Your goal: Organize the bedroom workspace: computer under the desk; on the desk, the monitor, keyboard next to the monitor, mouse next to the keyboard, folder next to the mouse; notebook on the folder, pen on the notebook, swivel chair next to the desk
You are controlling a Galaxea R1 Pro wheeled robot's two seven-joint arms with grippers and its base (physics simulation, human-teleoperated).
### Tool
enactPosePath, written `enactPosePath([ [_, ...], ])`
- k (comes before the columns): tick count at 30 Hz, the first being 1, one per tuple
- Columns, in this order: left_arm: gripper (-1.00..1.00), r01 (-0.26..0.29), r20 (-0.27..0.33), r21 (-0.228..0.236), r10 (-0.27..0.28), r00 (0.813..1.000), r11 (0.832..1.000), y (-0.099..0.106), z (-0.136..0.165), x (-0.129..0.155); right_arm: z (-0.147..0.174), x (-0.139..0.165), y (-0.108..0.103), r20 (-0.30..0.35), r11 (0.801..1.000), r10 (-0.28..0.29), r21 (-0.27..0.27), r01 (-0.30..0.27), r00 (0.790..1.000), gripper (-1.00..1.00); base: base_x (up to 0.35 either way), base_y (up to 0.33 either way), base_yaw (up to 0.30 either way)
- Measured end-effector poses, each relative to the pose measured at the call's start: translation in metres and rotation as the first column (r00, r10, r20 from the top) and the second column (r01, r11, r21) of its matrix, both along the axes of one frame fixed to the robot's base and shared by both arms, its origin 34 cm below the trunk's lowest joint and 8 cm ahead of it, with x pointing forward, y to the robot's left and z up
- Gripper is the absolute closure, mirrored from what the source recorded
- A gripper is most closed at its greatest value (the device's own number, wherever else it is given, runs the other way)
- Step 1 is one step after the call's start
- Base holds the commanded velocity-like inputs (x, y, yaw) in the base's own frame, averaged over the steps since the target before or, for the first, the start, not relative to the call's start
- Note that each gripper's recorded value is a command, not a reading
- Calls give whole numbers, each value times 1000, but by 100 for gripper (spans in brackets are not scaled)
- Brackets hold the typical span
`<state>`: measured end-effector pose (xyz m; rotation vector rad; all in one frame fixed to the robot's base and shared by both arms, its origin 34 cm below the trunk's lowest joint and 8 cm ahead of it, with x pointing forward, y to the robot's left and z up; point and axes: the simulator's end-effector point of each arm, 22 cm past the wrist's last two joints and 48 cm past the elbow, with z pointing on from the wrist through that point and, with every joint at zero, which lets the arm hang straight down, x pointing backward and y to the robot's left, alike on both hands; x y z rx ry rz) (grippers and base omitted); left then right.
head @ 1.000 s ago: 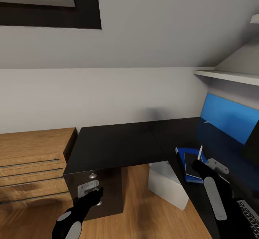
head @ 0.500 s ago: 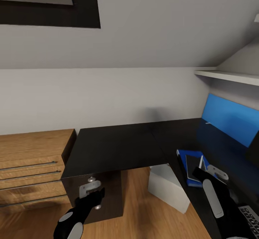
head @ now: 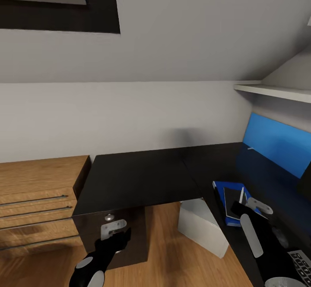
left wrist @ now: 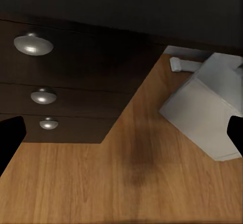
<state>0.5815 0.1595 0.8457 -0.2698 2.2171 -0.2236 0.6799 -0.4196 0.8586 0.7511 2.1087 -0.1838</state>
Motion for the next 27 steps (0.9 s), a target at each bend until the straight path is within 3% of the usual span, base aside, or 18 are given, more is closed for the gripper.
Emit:
enactPosePath([
  [5,-100,51,2,-3,-51,999,999,-21,1,-5,-7,11,3,-25,999,16,-47,-17,1000,100,5,0,0],
  [13,-100,121,37,-15,-121,992,993,-51,17,-11,-18,15,4,-50,999,16,-49,-18,999,100,0,0,0],
  [27,-100,140,24,-12,-140,990,990,-63,14,-24,-31,27,-3,-77,995,1,-97,-8,997,100,87,0,0],
])
